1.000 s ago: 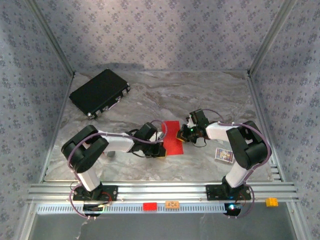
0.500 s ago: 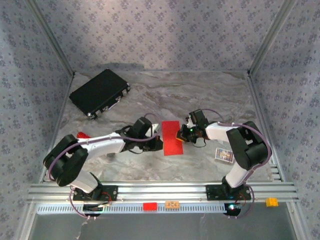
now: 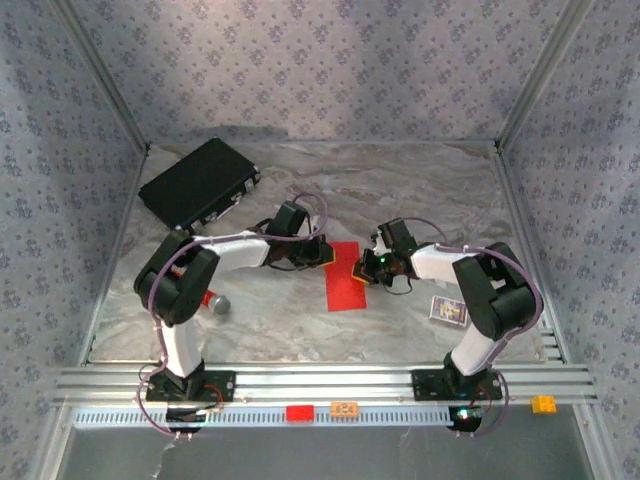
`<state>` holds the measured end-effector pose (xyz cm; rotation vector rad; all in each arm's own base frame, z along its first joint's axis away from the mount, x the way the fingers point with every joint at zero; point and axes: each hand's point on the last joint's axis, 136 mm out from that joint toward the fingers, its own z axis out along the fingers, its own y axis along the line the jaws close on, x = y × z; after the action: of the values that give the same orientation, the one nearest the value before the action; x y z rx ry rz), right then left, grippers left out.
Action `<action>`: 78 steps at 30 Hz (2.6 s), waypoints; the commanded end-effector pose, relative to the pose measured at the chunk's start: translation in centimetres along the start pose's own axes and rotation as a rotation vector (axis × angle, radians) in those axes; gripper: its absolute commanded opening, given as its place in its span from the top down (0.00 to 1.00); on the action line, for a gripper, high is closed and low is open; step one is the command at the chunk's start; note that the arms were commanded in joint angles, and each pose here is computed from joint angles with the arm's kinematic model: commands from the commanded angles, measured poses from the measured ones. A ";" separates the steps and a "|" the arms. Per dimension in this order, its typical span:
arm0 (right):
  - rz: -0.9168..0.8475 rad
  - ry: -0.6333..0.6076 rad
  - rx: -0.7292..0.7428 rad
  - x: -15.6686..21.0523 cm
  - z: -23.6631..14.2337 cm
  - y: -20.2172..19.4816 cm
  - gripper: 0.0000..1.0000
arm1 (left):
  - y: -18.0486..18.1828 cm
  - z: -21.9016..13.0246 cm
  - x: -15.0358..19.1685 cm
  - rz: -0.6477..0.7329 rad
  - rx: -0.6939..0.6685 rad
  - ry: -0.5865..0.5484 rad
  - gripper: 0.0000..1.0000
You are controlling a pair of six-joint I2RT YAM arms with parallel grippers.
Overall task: Fold a paper plane with a square sheet of paper (pick it up from the middle)
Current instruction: First fold the square sheet of paper in half at the center of the table, then fold the triangle a second time at the center of the table.
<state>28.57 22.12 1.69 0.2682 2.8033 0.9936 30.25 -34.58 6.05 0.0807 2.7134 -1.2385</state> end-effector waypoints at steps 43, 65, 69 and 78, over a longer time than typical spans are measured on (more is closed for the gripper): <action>0.015 -0.004 0.044 1.9 -3.8 0.2 0.81 | 6.3 3.2 -2.6 -0.101 -0.160 0.054 0.95; 0.182 0.146 -0.029 8.9 -4.0 -2.1 0.66 | 6.3 3.1 -2.0 -0.126 -0.138 0.061 0.96; 0.178 0.157 -0.041 8.9 -3.5 -2.0 0.66 | 6.4 3.2 -1.9 -0.126 -0.141 0.063 0.96; 0.173 0.142 -0.058 8.2 -3.1 -1.5 0.67 | 6.4 3.2 -1.9 -0.132 -0.137 0.067 0.96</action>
<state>19.74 20.48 2.49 0.4508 2.9157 1.1506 34.61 -34.31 2.24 -0.0077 2.7942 -1.1871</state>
